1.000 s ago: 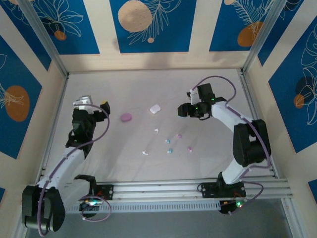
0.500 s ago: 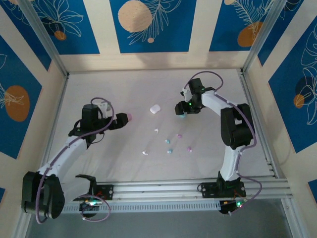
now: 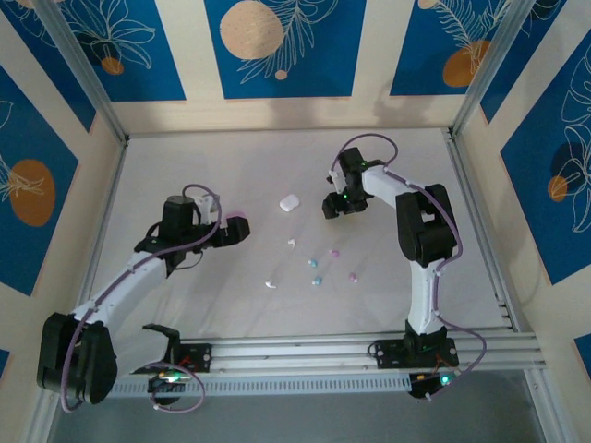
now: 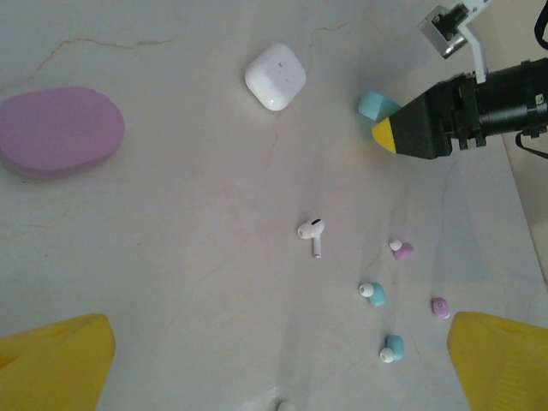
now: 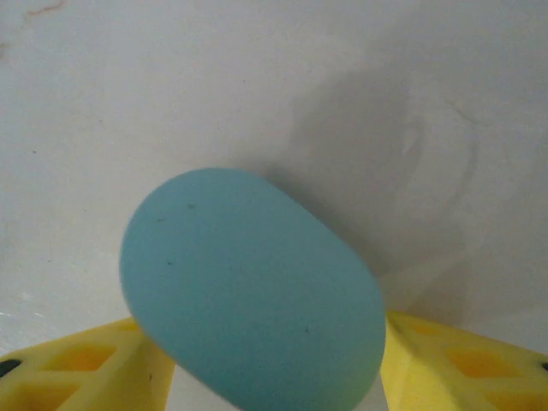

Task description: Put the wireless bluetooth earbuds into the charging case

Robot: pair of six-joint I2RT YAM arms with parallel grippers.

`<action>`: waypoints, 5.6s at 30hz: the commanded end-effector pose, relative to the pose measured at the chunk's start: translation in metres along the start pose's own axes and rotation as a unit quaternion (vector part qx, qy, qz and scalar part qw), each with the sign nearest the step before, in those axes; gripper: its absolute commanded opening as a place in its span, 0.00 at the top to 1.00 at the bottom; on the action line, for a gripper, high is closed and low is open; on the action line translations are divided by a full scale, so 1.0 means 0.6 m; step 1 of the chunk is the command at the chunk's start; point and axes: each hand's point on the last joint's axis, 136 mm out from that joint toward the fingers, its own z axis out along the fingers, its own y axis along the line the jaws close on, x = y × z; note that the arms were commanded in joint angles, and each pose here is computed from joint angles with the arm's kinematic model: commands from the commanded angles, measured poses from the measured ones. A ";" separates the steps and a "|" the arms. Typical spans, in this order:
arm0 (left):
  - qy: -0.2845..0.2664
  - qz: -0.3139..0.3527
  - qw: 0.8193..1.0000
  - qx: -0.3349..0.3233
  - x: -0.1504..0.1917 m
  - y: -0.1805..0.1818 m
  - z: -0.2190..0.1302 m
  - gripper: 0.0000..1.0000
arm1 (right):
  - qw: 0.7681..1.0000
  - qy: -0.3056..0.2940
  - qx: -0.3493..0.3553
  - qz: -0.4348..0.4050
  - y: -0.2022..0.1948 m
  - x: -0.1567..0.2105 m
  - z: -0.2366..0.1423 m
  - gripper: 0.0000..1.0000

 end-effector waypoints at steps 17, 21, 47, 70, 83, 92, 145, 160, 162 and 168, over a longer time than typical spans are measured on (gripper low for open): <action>-0.001 0.008 1.000 0.022 -0.013 -0.033 -0.007 0.00 | 0.998 0.008 -0.029 -0.061 0.018 -0.033 -0.009 0.30; 0.000 0.009 1.000 0.026 -0.014 -0.037 -0.007 0.00 | 0.997 0.015 -0.031 -0.065 0.021 -0.025 -0.001 0.31; 0.012 -0.025 0.997 0.076 -0.035 -0.095 0.020 0.16 | 0.976 -0.120 -0.094 -0.154 0.128 -0.040 -0.102 0.65; 0.023 -0.013 0.954 0.299 -0.053 -0.367 0.006 0.35 | 0.783 -0.404 -0.189 -0.434 0.301 0.084 -0.384 0.70; 0.047 0.020 0.962 0.269 -0.032 -0.386 0.024 0.41 | 0.790 -0.399 -0.186 -0.427 0.304 0.073 -0.378 0.69; 0.058 0.018 0.971 0.232 -0.026 -0.375 0.045 0.57 | 0.794 -0.395 -0.177 -0.427 0.309 0.066 -0.373 0.69; 0.013 -0.172 0.910 0.378 -0.090 -0.438 -0.048 0.94 | 0.698 -0.538 -0.233 -0.411 0.289 0.040 -0.492 0.42; 0.014 -0.173 0.909 0.379 -0.091 -0.440 -0.047 0.94 | 0.698 -0.539 -0.236 -0.408 0.291 0.038 -0.493 0.40; 0.013 -0.173 0.909 0.379 -0.091 -0.439 -0.048 0.94 | 0.698 -0.540 -0.235 -0.408 0.290 0.037 -0.493 0.41; 0.014 -0.173 0.909 0.379 -0.092 -0.440 -0.046 0.94 | 0.697 -0.540 -0.237 -0.408 0.292 0.038 -0.493 0.47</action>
